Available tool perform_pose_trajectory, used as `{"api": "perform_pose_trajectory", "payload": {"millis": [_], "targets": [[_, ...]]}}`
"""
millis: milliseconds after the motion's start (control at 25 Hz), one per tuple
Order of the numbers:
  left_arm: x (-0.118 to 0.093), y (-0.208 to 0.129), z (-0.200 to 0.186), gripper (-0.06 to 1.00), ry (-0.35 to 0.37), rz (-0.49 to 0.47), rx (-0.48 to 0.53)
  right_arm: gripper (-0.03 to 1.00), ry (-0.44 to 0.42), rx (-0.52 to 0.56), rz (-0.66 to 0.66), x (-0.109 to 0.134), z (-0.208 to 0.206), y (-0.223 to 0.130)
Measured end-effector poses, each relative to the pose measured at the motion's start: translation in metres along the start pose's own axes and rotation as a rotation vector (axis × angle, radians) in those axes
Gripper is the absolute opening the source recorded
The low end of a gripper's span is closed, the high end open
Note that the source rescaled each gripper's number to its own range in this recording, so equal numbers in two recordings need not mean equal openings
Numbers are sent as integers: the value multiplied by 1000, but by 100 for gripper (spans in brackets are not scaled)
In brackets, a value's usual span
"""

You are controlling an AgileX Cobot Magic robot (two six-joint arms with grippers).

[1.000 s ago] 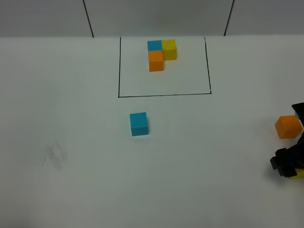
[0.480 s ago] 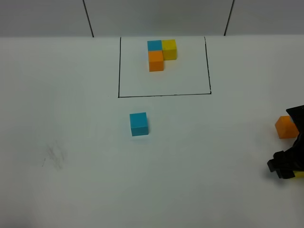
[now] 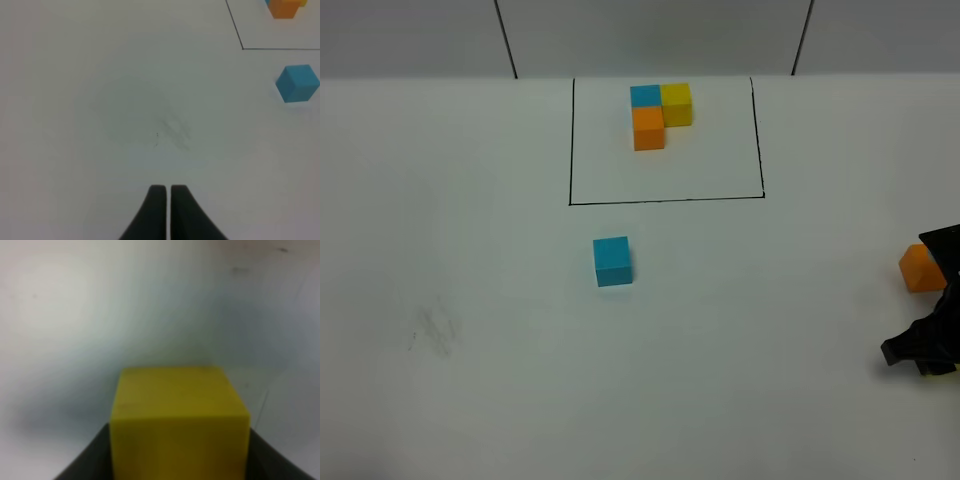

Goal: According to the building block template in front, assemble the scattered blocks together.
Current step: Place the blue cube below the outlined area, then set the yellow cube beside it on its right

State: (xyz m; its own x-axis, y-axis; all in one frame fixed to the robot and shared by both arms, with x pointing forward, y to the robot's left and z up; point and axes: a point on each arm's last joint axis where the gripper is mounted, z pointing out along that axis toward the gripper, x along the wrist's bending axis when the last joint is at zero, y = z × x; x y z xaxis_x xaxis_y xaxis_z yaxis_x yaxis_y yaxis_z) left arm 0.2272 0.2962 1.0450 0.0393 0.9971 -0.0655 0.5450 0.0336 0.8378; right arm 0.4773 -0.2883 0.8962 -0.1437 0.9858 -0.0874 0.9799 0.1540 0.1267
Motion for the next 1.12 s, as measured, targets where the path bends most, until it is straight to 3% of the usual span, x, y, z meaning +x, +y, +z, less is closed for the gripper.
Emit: {"api": "perform_pose_trajectory", "payload": {"millis": [360, 720, 840, 960, 1120], "targets": [[0, 0, 0, 0, 0, 0, 0, 53, -4, 3, -19, -1, -8, 2], [0, 0, 0, 0, 0, 0, 0, 53, 52, -197, -88, 0, -92, 5], [0, 0, 0, 0, 0, 0, 0, 53, 53, -256, -218, 1, -111, -3], [0, 0, 0, 0, 0, 0, 0, 53, 74, -264, -441, 5, -121, -12], [0, 0, 0, 0, 0, 0, 0, 53, 161, -225, -906, 16, -127, -27]]}}
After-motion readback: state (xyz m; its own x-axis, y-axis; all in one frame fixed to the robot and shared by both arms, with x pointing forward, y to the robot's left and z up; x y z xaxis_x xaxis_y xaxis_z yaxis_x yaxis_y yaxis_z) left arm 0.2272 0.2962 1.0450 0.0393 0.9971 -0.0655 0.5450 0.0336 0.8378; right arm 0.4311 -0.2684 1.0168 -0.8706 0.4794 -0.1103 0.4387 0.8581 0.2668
